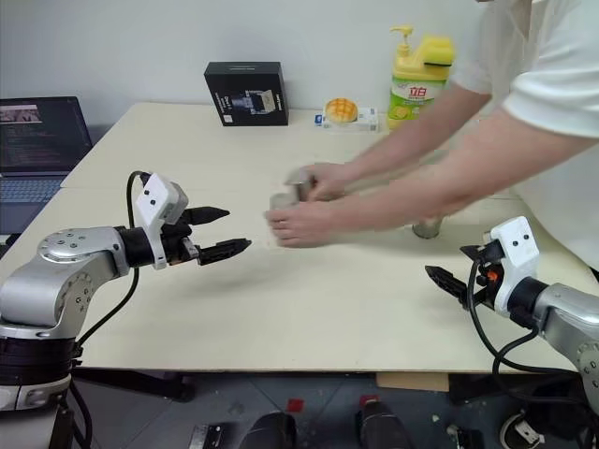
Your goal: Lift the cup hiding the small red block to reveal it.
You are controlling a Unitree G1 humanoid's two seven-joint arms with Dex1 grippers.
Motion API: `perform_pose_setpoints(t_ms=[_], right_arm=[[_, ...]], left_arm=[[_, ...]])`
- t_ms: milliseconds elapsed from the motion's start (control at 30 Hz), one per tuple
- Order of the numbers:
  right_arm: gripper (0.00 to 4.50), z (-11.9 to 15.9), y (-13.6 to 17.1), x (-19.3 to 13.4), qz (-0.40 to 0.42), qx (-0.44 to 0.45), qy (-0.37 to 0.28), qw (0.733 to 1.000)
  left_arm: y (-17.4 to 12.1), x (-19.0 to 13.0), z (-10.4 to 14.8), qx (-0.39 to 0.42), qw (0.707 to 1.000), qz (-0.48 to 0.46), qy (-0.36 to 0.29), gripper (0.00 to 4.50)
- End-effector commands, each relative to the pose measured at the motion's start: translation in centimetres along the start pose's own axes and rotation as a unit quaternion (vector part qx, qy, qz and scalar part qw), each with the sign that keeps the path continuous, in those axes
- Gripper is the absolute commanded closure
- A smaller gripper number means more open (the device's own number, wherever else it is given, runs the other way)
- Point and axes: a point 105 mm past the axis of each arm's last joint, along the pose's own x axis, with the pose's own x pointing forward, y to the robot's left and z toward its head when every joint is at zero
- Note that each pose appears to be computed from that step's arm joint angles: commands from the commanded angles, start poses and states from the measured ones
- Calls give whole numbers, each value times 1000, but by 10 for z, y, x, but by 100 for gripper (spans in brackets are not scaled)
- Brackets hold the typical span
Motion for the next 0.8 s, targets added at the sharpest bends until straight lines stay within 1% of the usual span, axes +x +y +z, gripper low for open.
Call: perform_pose_setpoints(t_ms=[33, 167, 267, 333, 467, 533, 600, 633, 800], right_arm=[[0, 10, 0, -3, -3, -22, -17, 1000], [0, 10, 2, -3, 4, -23, -17, 1000], [0, 9, 9, 0, 25, -30, -11, 999], [0, 8, 20, 5, 54, -36, -8, 998], [0, 8, 56, 20, 148, -67, -3, 987], [0, 21, 68, 30, 188, -81, -19, 979], [0, 28, 74, 35, 209, -94, -30, 973], [0, 29, 76, 36, 214, -97, -32, 972], [0, 35, 80, 42, 223, -112, -45, 967]], left_arm=[[9, -7, 10, 26, 999, 18, -11, 1], [13, -11, 5, 25, 999, 30, -7, 1], [23, -20, -5, 14, 997, 69, -2, 1], [26, -24, -13, 0, 996, 92, -3, 1], [31, -24, -33, -18, 989, 149, -6, 1], [37, -20, -38, -25, 980, 196, -25, 1], [40, -13, -38, -36, 971, 229, -51, 1], [41, -11, -38, -41, 969, 238, -59, 1], [45, 20, -41, -56, 950, 293, -91, 1]])
